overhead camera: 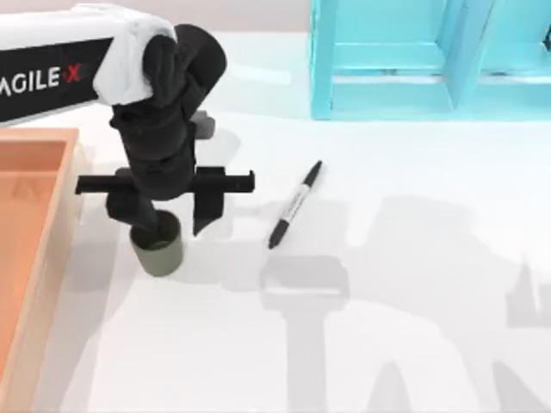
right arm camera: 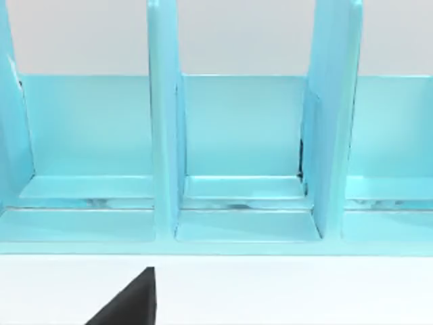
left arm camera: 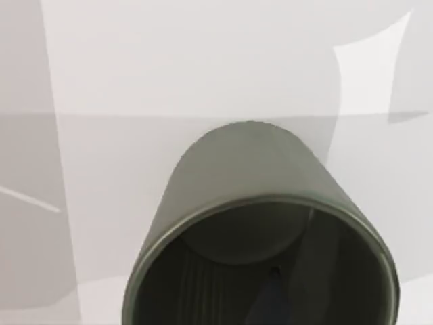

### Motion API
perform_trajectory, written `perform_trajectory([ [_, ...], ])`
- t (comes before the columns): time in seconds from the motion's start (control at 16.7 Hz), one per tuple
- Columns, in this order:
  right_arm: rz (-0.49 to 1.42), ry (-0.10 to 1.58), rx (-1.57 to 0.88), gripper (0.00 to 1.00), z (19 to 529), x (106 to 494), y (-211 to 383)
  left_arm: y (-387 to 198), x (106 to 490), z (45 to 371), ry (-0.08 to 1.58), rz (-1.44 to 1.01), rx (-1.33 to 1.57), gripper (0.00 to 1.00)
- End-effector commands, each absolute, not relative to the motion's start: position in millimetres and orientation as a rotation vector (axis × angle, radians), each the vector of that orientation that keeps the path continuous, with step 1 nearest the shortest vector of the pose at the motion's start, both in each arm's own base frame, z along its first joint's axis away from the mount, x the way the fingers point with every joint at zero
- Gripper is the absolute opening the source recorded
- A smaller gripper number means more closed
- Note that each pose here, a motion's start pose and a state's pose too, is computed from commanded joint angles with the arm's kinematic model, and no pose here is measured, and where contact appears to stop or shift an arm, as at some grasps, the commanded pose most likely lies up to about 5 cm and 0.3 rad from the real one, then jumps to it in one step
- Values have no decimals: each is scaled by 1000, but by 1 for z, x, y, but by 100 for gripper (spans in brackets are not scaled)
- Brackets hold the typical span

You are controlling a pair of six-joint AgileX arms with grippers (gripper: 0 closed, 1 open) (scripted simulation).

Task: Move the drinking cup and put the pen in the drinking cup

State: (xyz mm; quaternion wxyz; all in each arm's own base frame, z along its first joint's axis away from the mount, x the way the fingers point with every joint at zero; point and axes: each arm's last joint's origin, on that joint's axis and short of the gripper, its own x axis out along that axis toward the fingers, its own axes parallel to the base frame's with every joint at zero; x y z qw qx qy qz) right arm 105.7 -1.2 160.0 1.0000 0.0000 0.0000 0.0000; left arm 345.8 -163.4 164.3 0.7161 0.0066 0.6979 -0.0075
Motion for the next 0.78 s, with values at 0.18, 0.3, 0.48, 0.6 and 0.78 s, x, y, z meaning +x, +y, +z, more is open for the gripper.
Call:
perform_trajectory([
  [0.18, 0, 0, 0, 100, 160, 106, -1, -163, 346, 164, 1545, -17, 15, 98],
  [0.3, 0, 0, 0, 100, 160, 106, -1, -163, 346, 164, 1545, -17, 15, 100],
  [0.48, 0, 0, 0, 100, 160, 106, -1, -163, 346, 164, 1545, -17, 15, 100],
  [0.6, 0, 0, 0, 100, 160, 106, -1, -163, 346, 164, 1545, -17, 15, 100],
  [0.78, 0, 0, 0, 100, 160, 106, -1, -164, 346, 165, 1545, -18, 16, 100],
])
